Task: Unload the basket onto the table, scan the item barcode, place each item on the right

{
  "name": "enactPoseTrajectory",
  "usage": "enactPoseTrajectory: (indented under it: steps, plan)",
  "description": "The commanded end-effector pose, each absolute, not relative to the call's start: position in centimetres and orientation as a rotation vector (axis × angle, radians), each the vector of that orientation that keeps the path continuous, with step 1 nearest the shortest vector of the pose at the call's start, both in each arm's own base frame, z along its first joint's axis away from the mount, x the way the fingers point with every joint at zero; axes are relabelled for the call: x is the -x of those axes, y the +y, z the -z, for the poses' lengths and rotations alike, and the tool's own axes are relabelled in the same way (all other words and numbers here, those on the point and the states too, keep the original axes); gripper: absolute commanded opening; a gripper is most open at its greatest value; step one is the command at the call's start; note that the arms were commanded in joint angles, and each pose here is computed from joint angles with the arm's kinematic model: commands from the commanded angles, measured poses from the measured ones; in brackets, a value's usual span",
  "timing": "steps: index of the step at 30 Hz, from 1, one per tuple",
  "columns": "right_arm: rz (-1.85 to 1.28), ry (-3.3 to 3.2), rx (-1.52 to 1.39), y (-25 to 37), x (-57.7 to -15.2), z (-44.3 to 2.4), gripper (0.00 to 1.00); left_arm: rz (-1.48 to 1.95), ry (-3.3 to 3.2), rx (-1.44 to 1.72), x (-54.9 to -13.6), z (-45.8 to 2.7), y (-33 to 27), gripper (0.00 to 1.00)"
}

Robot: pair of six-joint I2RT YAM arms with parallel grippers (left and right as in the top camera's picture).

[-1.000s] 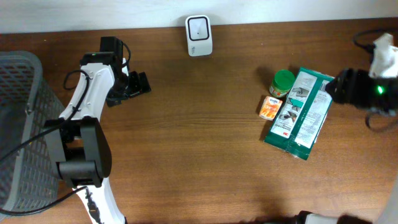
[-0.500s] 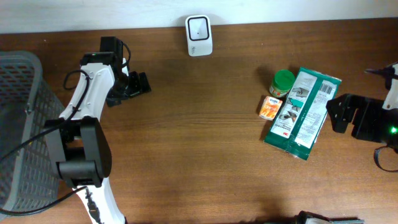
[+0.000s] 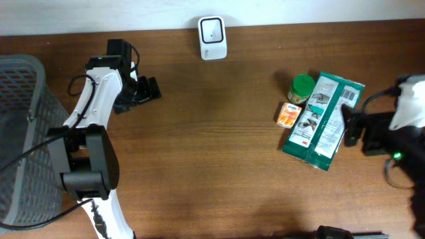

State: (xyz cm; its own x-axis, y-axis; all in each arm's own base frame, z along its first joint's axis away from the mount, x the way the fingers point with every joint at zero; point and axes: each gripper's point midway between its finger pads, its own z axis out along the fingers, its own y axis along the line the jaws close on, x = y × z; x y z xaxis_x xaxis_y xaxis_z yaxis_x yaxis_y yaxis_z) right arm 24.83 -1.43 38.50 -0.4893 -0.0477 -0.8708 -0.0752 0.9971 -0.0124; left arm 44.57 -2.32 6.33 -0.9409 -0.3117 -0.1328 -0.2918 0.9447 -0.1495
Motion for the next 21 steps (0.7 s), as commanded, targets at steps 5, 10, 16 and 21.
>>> enactPoseTrajectory:
  steps: [5,10,16,21]
  plan:
    - [0.01,1.798,0.205,0.2,-26.4,-32.0,0.98,0.19,2.918,0.452,-45.0,-7.3,-2.1,0.99]
    - [0.037,1.612,0.236,1.2,-26.0,-28.0,0.98,0.19,2.918,0.453,-45.0,-7.3,-2.1,0.99]
    - [0.041,1.506,0.24,1.8,-25.0,-22.6,0.98,0.19,2.918,0.452,-45.0,-7.3,-2.1,0.99]
    - [0.022,1.505,0.258,2.4,-24.7,-19.2,0.98,0.19,2.918,0.452,-45.0,-7.3,-2.1,0.99]
